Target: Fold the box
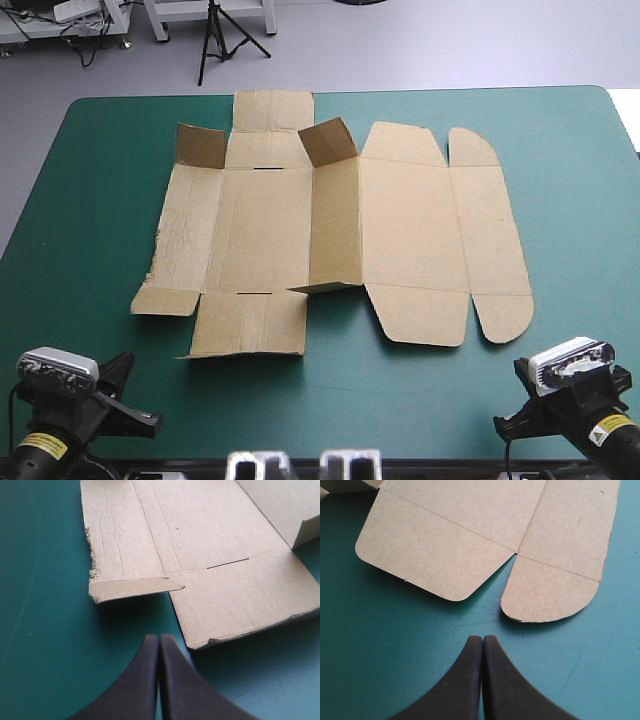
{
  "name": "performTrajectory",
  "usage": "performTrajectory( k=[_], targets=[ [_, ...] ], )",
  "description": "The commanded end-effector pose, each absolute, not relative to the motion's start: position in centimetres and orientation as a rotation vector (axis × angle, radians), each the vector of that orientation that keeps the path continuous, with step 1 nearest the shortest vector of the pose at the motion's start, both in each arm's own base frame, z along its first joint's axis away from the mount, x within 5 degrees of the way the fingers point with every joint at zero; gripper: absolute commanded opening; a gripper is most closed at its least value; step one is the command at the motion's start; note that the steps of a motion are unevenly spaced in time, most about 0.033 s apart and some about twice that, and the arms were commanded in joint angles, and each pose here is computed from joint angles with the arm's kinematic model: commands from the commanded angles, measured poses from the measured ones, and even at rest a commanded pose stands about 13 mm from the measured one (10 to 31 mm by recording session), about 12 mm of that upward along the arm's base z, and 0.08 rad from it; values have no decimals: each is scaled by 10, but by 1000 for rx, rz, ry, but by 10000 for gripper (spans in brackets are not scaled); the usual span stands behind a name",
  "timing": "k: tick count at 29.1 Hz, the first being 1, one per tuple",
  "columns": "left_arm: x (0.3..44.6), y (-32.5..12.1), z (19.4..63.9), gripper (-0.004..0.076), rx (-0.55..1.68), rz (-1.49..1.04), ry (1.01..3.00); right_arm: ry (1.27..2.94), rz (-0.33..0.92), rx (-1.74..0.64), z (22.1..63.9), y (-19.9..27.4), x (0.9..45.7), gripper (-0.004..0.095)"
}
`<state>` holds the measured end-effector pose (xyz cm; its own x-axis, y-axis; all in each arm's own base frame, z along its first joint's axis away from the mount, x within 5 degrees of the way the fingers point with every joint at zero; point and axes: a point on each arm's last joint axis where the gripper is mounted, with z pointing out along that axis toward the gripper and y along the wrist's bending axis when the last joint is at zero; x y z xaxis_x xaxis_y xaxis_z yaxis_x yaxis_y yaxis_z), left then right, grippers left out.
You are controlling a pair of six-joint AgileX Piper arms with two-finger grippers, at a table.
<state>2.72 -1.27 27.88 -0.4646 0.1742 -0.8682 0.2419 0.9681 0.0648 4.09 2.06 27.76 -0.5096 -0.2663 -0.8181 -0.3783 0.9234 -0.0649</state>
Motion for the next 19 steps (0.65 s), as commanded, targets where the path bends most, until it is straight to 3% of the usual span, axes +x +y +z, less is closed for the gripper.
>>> performTrajectory(
  k=[1, 7, 19],
  targets=[
    [30, -14, 292, -8, 266, -102, 1988, 2059, 145, -437, 291, 21, 44, -18],
    [29, -14, 298, -8, 266, -100, 1971, 2059, 145, -437, 291, 21, 44, -17],
    [69, -15, 381, -8, 189, -118, 1957, 2059, 145, -437, 291, 21, 44, -17]
  ],
)
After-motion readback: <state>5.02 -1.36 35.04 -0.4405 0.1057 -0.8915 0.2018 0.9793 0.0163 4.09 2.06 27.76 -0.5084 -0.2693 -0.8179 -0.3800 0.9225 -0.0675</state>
